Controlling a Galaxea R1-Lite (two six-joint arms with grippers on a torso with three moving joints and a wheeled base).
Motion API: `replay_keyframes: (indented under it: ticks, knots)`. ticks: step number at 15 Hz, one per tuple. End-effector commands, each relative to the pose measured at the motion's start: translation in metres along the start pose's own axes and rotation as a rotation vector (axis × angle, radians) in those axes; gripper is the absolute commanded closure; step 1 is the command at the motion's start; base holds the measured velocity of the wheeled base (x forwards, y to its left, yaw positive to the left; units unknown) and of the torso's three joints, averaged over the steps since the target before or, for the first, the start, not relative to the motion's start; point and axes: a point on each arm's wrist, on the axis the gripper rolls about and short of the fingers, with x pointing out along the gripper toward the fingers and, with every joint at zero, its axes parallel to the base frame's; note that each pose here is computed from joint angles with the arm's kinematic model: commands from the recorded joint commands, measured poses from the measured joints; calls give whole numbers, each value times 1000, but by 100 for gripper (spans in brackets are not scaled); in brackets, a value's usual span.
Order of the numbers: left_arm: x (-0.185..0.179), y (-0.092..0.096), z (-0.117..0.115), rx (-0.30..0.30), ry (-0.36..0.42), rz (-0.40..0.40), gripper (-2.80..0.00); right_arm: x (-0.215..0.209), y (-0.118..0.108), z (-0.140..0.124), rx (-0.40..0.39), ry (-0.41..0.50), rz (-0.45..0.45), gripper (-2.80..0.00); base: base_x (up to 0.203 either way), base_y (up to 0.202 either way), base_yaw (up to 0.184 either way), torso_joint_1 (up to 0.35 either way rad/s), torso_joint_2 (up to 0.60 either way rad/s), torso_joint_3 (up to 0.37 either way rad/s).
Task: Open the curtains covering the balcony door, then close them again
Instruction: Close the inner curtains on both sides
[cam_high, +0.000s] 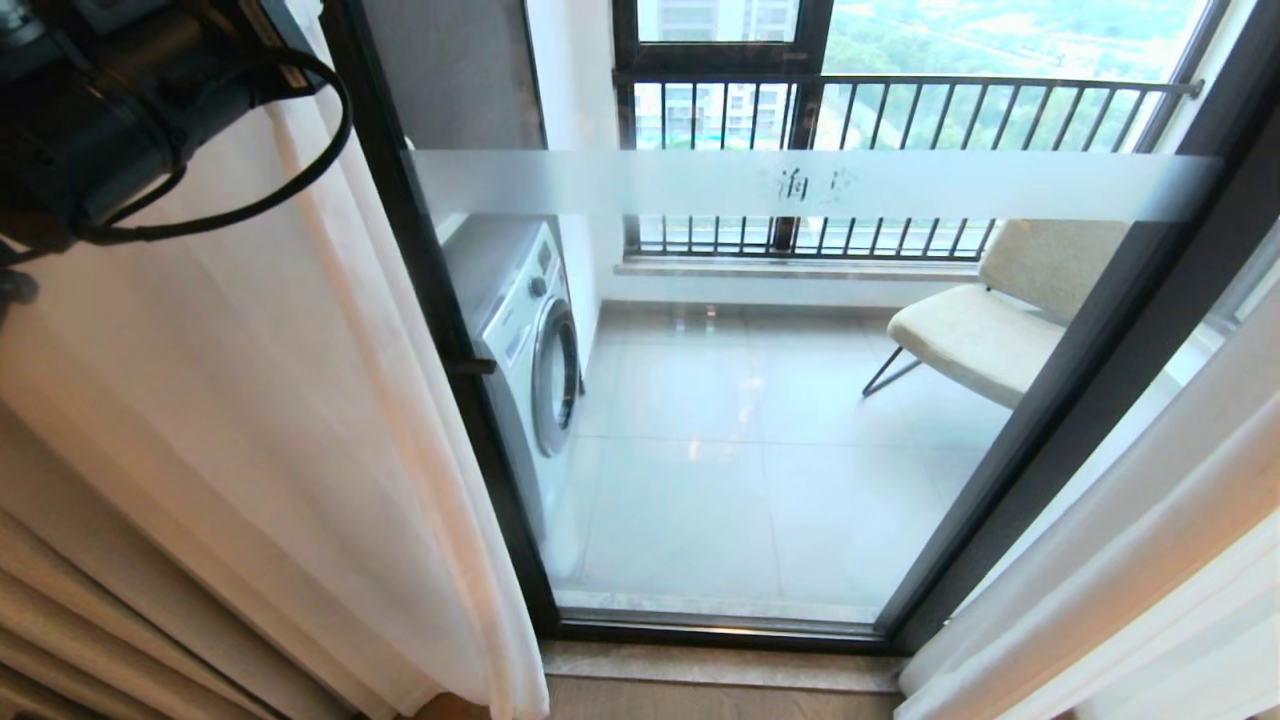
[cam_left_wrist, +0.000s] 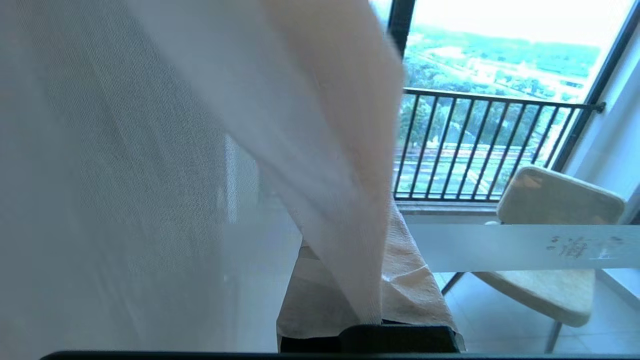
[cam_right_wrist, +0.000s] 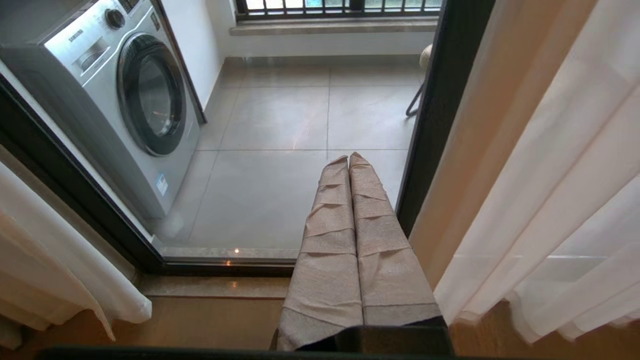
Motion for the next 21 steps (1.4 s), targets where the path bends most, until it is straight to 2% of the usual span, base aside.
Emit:
replay_keyframes:
  ticks: [1, 10, 21]
  knots:
    - [-1, -6, 0, -10, -3, -18, 0, 0, 0, 0, 0, -1, 1, 0, 0, -188, 1, 2, 6, 4]
    - [-4, -32, 1, -46, 3, -106, 0, 0, 0, 0, 0, -1, 1, 0, 0, -192, 1, 1, 2, 3]
    - [-8, -47, 4, -67, 1, -159, 0, 0, 0, 0, 0, -1, 1, 0, 0, -191, 2, 2, 3, 3]
